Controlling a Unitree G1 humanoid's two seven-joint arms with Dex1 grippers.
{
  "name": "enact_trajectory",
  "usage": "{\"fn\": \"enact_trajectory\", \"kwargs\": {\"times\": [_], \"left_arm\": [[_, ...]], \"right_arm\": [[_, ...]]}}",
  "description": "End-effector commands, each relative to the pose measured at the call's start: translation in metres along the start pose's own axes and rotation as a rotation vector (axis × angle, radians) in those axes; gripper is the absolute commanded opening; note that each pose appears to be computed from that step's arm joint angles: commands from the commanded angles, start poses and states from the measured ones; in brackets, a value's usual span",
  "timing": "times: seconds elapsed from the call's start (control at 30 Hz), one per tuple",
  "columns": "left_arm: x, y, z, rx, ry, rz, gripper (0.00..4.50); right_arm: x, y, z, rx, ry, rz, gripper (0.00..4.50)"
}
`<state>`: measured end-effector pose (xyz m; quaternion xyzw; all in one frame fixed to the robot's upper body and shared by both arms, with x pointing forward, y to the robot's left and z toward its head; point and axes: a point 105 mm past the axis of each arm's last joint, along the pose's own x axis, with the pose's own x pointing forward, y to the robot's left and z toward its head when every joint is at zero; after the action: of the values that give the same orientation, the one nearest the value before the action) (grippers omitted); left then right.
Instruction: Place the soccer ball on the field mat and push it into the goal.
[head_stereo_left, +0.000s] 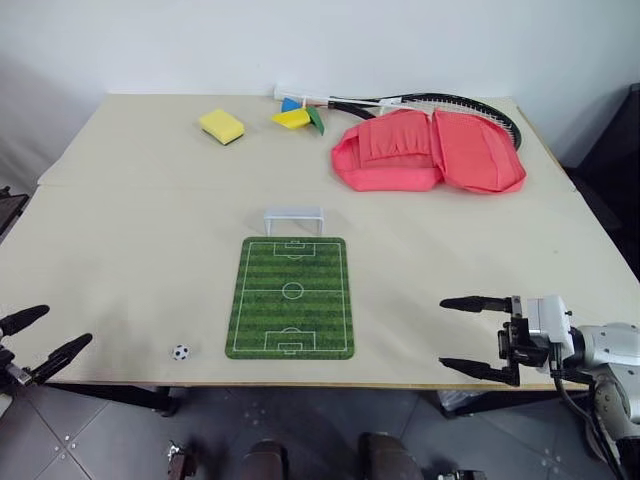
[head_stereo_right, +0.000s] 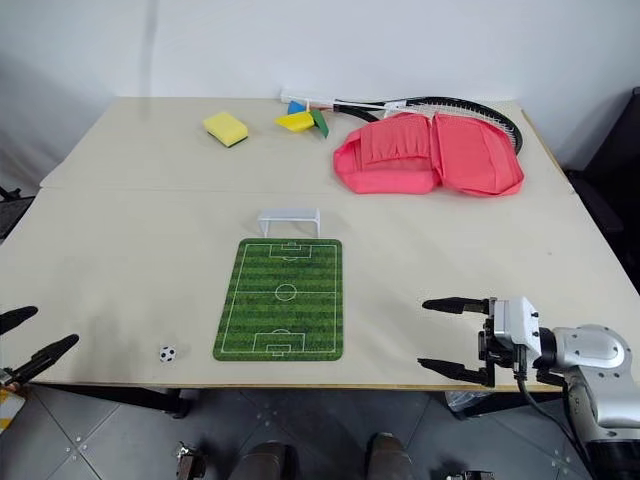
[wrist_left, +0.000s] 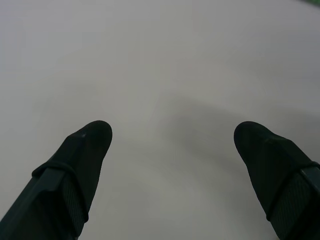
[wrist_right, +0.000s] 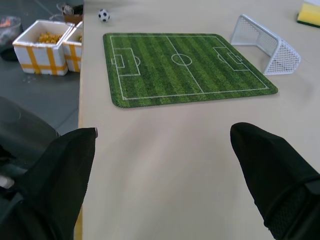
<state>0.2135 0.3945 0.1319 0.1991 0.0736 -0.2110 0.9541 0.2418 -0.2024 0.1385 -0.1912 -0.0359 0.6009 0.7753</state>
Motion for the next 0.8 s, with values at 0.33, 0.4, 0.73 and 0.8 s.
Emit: {"fn": "enact_trajectory", "kwargs": {"times": [0.33, 0.4, 0.73, 0.8], "left_arm": [[0.005, -0.035, 0.008, 0.017, -0.107, -0.312, 4.44], [0.005, -0.039, 0.007, 0.011, -0.102, -0.350, 4.44], [0.041, -0.093, 0.010, -0.008, -0.174, -0.518, 4.44], [0.046, -0.105, 0.009, -0.024, -0.168, -0.554, 4.44]], "right_arm": [[0.052, 0.036, 0.084, -0.024, -0.505, 0.243, 4.50], [0.054, 0.040, 0.082, -0.027, -0.509, 0.263, 4.50], [0.052, 0.037, 0.060, -0.091, -0.446, 0.230, 4.50], [0.048, 0.034, 0.053, -0.089, -0.421, 0.209, 4.50]]}}
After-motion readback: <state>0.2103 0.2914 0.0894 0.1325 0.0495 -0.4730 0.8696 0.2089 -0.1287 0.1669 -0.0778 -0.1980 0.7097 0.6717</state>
